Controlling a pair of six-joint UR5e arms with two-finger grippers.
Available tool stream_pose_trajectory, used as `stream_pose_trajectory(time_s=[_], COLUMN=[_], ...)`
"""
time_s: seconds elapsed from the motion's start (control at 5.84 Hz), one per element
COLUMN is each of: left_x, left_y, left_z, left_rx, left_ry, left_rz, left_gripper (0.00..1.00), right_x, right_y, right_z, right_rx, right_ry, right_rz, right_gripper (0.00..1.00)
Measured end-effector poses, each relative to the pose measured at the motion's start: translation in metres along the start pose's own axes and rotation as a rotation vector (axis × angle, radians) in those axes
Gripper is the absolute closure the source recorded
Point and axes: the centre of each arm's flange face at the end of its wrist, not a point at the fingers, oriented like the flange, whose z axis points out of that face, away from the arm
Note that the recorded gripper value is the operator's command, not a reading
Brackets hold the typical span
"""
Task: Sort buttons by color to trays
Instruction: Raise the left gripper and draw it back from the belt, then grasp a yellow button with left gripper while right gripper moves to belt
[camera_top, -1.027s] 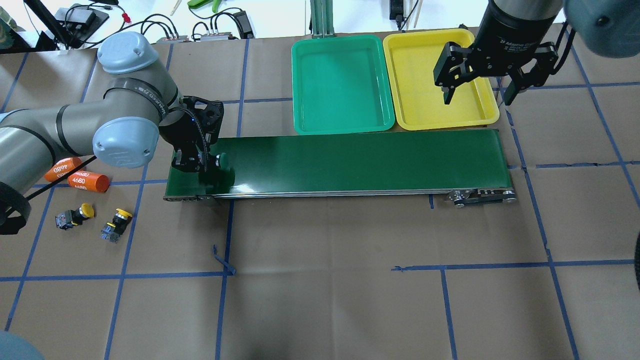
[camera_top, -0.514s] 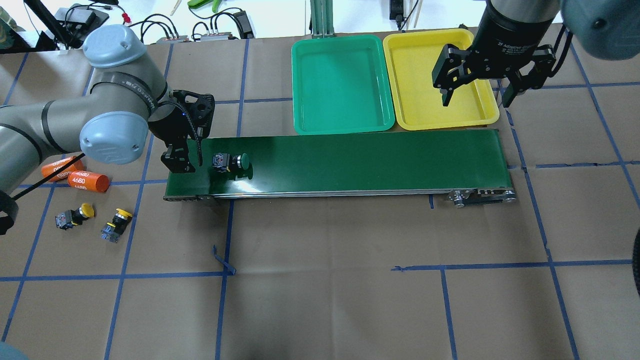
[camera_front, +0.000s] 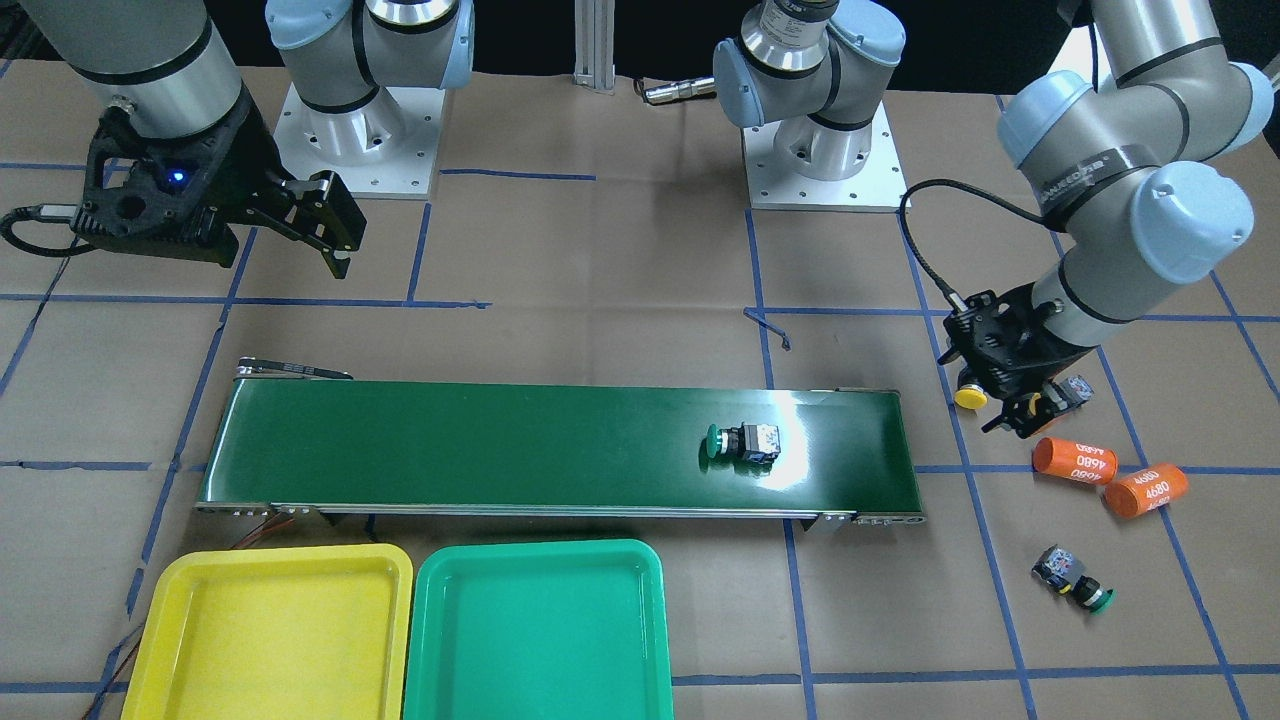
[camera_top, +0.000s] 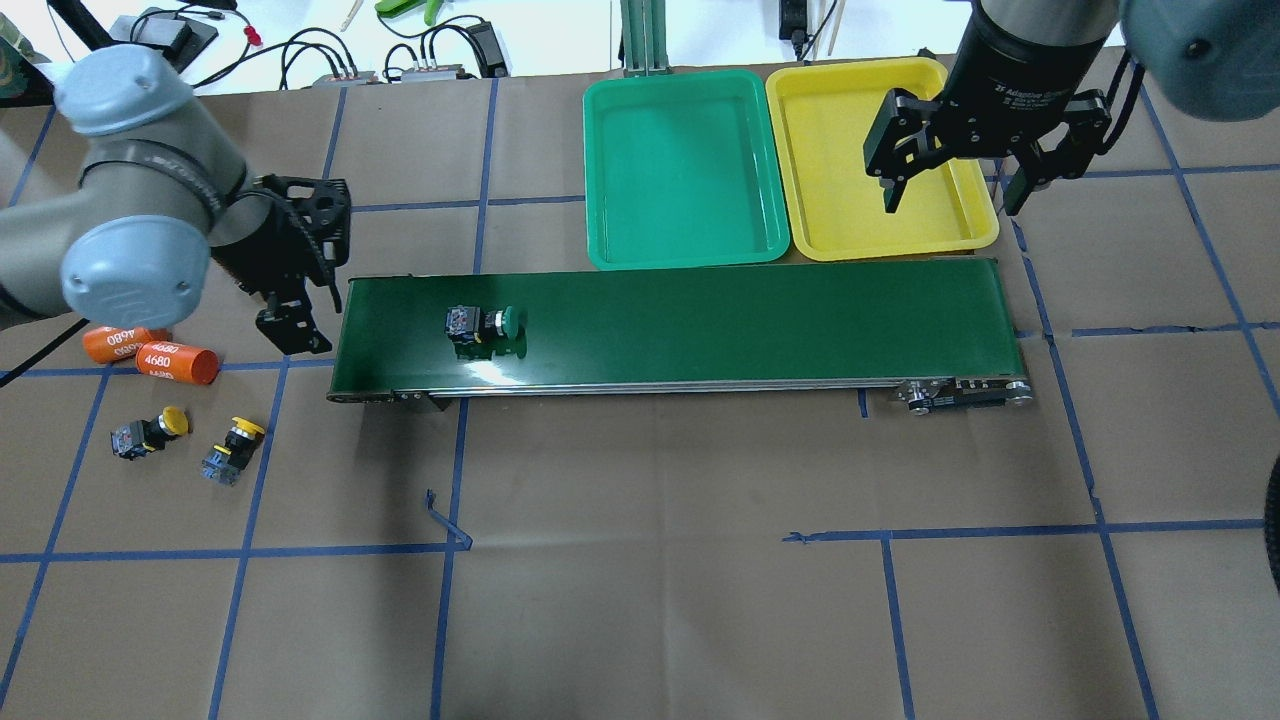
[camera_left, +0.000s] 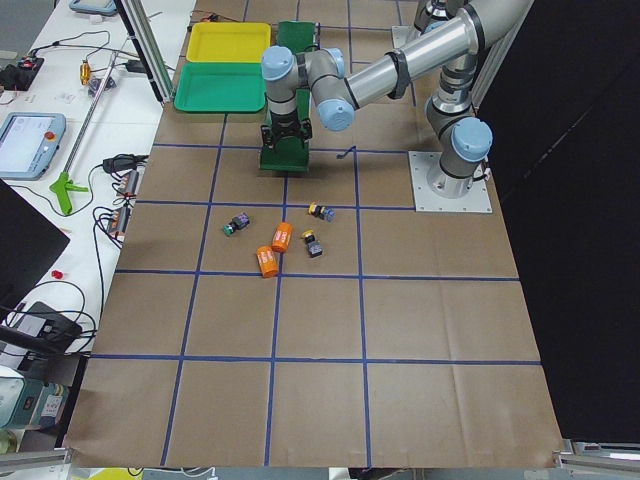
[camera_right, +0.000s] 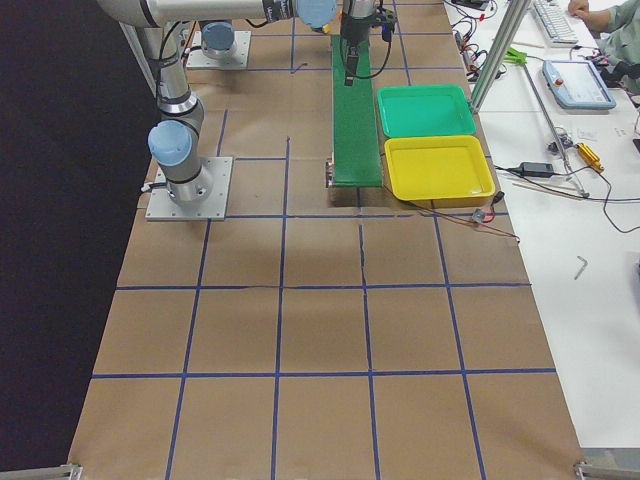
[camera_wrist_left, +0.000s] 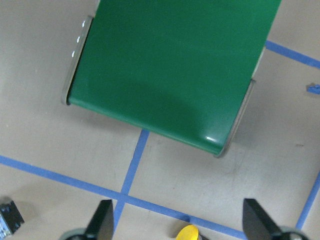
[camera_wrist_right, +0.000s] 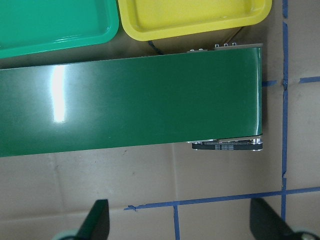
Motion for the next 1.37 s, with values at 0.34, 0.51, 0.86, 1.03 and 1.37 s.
stream_pose_trajectory(time_s=[0.34,0.51,0.86,1.03,1.37], left_x=[-0.004,0.005,0.025,0.026,0.029], left_y=[0.058,0.075,0.098,0.113,0.123], left_z=[0.020,0.042,0.093,0.111,0.122], left_rx=[0.010,0.005,-0.025,-0.053,-0.073], left_ry=[0.042,0.058,0.021,0.013,0.027], left_rz=[-0.339,-0.441,-0.556,-0.595,-0.637], left_gripper=[0.09,0.09,0.11,0.39,0.88], right_x=[0.000,0.000,0.000,-0.002,-0.004], right_y=[0.000,0.000,0.000,-0.001,-0.002], right_z=[0.000,0.000,0.002,0.005,0.011], right_rx=[0.001,0.002,-0.001,-0.005,-0.015], right_ry=[0.000,0.001,0.002,0.001,-0.002], right_rz=[-0.092,-0.178,-0.363,-0.472,-0.719], right_gripper=[0.00,0.00,0.00,0.00,0.00])
